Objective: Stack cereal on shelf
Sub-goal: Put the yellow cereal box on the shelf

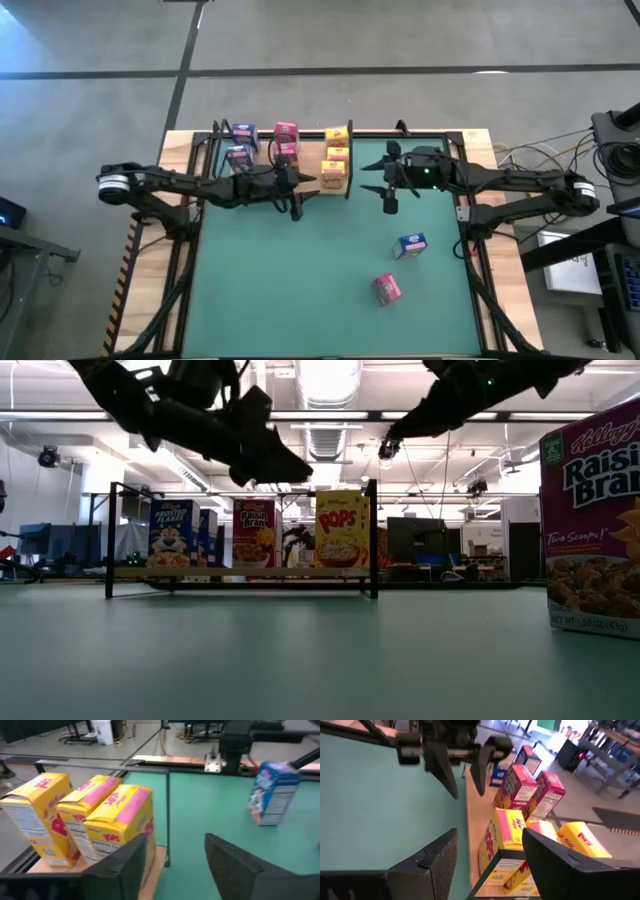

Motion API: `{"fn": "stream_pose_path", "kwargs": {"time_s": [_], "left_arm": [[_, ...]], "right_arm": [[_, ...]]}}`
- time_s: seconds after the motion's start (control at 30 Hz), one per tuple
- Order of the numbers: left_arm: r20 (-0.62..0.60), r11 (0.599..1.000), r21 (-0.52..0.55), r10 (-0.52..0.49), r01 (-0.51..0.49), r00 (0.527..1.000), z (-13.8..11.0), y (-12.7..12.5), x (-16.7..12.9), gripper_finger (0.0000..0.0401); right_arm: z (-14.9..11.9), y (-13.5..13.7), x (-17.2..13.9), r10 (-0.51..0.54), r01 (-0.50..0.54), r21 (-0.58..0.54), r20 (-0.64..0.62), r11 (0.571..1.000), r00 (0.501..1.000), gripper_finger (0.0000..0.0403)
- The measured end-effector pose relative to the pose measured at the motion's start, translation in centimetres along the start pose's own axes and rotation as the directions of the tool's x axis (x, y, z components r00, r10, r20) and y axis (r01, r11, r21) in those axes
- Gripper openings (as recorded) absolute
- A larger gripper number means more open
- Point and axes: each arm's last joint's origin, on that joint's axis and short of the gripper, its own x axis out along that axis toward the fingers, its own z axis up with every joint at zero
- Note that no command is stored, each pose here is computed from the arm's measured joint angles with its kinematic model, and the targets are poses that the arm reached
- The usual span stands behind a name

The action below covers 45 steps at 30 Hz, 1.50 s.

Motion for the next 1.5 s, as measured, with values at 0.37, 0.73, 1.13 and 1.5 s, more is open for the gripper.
{"fn": "stream_pose_path", "kwargs": {"time_s": [0.37, 0.73, 1.13, 1.5], "left_arm": [[-0.033, 0.983, 0.025, 0.182, -0.181, 0.983, -2.1, 1.2, 2.1, 0.0010], [-0.045, 0.970, 0.027, 0.242, -0.241, 0.969, -3.0, 1.5, 4.4, 0.0001], [-0.054, 0.970, 0.018, 0.242, -0.241, 0.969, -2.6, 1.4, 6.2, 0.0000], [-0.143, 0.950, 0.026, 0.311, -0.311, 0.940, -2.5, 1.6, 5.2, 0.0000]], "right_arm": [[-0.6, 0.3, -0.8, 0.008, -0.008, -0.006, 0.052, 1.000, 0.999, 0.0210], [-0.6, 0.3, -0.7, 0.009, -0.008, -0.015, 0.051, 1.000, 0.999, 0.0210], [-0.7, 0.4, -0.7, 0.011, -0.011, -0.014, 0.043, 1.000, 0.999, 0.0210], [-1.6, 0.1, -0.6, -0.111, 0.116, 0.060, -0.073, 0.992, 0.991, 0.0210]]}}
